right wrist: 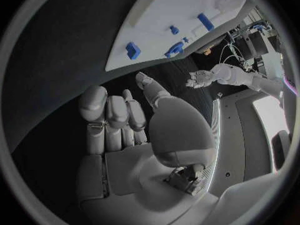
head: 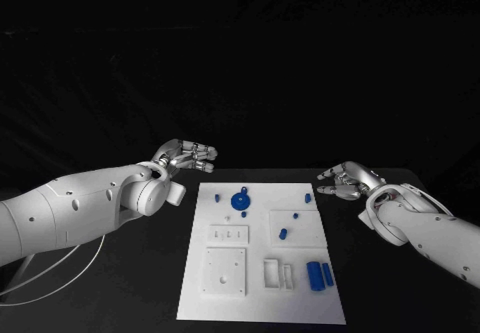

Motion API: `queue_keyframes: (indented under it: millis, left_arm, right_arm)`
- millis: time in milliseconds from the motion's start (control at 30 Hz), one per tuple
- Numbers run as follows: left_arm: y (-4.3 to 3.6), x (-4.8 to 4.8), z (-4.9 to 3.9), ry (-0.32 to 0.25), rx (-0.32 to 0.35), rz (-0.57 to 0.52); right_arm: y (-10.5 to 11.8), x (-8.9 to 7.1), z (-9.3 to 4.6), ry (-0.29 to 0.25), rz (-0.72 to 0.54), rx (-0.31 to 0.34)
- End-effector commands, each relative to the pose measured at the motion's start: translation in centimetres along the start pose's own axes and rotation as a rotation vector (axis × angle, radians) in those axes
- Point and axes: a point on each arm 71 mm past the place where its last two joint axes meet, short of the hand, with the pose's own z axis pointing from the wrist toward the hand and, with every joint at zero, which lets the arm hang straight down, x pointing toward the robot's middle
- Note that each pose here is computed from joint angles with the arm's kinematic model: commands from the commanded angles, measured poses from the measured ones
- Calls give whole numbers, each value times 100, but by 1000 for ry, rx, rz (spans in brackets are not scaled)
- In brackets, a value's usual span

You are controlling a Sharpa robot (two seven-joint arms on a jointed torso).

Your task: Assemble the parts on the task board

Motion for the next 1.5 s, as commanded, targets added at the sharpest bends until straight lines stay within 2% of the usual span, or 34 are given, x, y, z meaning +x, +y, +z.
queue_keyframes:
  millis: [33, 200, 833, 1500]
  left_arm:
    - [2, 42, -7, 38, 14, -3]
    - [17, 52, -12, 50, 15, -3]
    - [80, 60, -11, 39, -1, 1]
    - [105, 77, -11, 44, -8, -1]
  right_arm:
    - [6, 86, -9, 29, 2, -38]
    - [-40, 172, -24, 45, 13, -24]
    - [-117, 379, -65, 82, 16, -1]
    - [-71, 476, -18, 53, 28, 17]
